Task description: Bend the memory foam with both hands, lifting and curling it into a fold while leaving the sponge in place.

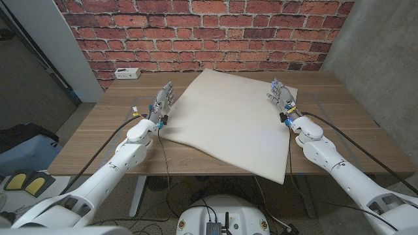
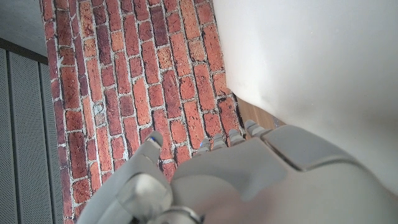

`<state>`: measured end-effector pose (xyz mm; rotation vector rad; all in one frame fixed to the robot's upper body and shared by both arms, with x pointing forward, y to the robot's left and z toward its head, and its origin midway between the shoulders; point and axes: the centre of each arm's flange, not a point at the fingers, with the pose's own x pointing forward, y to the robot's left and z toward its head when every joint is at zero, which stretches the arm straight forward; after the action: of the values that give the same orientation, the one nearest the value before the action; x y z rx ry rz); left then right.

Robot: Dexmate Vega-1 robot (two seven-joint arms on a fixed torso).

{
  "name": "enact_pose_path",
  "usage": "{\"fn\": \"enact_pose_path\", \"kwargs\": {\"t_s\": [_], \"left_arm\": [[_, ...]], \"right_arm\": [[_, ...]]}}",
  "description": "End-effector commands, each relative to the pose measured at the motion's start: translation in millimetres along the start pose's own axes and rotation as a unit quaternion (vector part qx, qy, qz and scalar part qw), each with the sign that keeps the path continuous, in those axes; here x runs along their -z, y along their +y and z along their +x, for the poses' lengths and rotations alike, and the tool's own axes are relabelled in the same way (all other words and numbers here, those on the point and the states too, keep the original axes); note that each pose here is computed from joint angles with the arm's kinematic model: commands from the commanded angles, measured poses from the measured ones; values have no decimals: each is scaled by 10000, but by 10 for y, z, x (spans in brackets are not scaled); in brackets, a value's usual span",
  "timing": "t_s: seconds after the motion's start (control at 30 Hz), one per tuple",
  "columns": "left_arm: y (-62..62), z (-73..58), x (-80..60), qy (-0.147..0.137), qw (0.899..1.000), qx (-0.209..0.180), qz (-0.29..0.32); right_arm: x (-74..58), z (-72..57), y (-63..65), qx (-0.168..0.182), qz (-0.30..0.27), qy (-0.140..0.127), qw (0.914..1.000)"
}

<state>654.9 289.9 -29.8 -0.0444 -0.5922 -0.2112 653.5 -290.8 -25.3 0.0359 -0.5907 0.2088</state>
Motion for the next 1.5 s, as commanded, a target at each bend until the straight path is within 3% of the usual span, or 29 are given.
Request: {"fn": "enact_pose_path", "kwargs": {"t_s": [0.03,0.37,0.73,0.93,1.3,1.5], "left_arm": [[-1,-14,2,3,9996,13,281],[-37,-64,-231,124,9889,113,1480],[-47,-167,-326,216,9802,0,1969],[-54,-232,-399,260,9704,-23,2400],[-96,-313,-531,309,9497,289,3102],[-136,-368,-620,304,9340,379,3540]], "right_arm": [[-9,18,28,-64,-92,71,9999],[-98,3,87,-151,-504,196,9984],[-246,-56,166,-313,-1323,407,9899],[-327,-106,225,-393,-1773,513,9820],[-414,-219,299,-502,-2335,658,9688],[-469,-303,360,-342,-2865,949,9527]]}}
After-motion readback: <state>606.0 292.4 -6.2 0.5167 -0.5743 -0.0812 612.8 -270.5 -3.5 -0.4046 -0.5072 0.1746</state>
